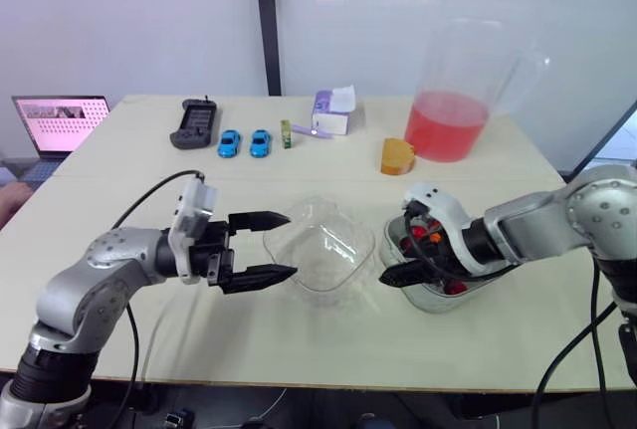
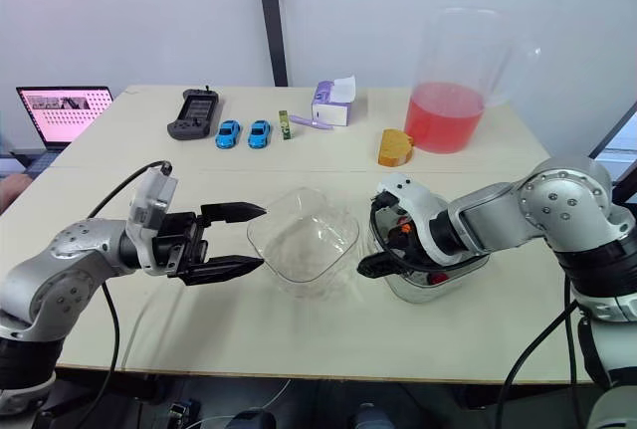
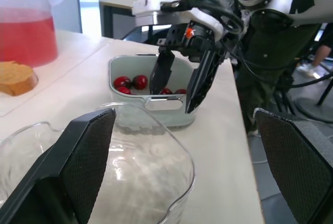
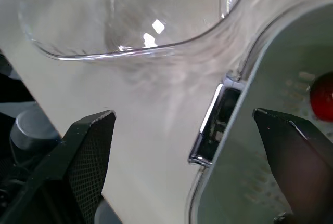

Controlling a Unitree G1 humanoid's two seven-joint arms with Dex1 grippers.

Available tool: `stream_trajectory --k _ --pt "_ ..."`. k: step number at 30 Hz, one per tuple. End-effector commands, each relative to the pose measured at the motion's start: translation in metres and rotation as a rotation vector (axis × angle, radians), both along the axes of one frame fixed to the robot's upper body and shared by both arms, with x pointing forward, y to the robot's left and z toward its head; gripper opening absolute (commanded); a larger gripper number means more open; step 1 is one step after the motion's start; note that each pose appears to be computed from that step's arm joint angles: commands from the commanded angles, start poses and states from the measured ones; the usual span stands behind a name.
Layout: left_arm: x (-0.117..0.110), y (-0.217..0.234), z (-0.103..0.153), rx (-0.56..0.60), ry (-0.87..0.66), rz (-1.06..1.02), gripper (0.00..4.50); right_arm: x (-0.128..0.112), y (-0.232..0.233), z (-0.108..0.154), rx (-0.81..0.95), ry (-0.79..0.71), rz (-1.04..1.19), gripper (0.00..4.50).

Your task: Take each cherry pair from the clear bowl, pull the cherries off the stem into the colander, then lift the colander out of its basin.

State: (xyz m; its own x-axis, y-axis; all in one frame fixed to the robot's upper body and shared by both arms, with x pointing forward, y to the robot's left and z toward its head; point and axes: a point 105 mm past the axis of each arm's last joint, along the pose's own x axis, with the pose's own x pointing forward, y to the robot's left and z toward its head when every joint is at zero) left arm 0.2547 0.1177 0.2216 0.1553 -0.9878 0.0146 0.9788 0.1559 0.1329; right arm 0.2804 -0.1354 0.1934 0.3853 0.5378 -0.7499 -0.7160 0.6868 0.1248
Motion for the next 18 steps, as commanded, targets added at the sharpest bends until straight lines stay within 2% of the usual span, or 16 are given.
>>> stream_trajectory --k 1,4,10,13,18 --pt "-0.005 0.0 0.009 -0.018 -0.044 0.005 4.48 0.006 -0.008 0.023 0.012 -0.06 -0.03 4.5" --pt "-0.008 0.0 0.008 -0.032 -0.031 -0.001 4.48 0.004 -0.018 0.036 0.025 -0.08 -0.049 4.5" --pt "-0.009 0.003 0.007 -0.03 -0.017 0.001 4.48 -0.025 -0.028 0.06 0.103 -0.111 0.034 4.5" --pt "-0.006 0.001 0.008 -0.028 -0.009 -0.014 4.48 -0.034 -0.033 0.05 0.133 -0.107 0.011 4.5" --pt "-0.001 -0.003 0.01 -0.027 -0.01 -0.05 4.48 -0.036 -0.021 0.035 0.171 -0.115 -0.01 4.5"
